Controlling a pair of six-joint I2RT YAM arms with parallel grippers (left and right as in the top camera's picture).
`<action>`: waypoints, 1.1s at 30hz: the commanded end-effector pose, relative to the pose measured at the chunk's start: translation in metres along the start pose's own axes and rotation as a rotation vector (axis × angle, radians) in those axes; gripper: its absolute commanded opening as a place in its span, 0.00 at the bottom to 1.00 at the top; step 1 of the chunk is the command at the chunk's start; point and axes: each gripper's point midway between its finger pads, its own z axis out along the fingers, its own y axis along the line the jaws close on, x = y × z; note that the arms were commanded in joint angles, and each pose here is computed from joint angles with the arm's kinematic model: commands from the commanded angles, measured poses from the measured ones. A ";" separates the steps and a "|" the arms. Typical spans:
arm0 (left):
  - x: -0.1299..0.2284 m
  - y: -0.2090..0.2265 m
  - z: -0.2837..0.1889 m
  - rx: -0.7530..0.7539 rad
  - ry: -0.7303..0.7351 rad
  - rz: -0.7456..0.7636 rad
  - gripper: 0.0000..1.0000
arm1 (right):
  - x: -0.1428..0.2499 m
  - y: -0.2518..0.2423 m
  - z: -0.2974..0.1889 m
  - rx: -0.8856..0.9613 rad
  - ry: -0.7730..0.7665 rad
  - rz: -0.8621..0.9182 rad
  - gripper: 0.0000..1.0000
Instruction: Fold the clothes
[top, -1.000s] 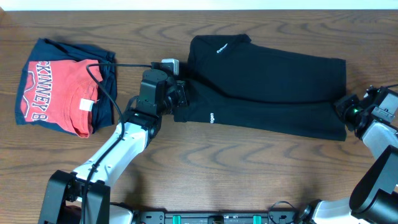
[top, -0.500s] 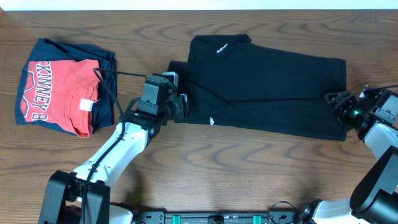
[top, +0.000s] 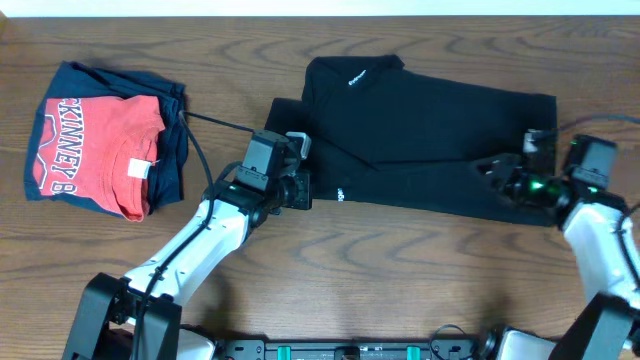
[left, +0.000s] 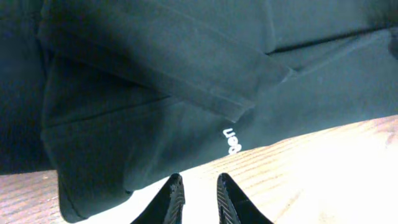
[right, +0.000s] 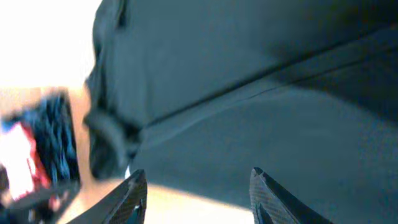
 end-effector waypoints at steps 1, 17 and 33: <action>-0.002 -0.002 0.001 0.004 0.002 0.016 0.20 | 0.006 0.012 0.006 0.038 0.019 -0.119 0.52; 0.019 -0.012 0.061 0.099 0.077 0.046 0.61 | 0.011 0.009 0.011 0.084 0.033 -0.116 0.54; -0.003 -0.010 0.072 0.092 -0.019 -0.013 0.51 | 0.012 0.008 0.010 0.089 0.037 -0.113 0.55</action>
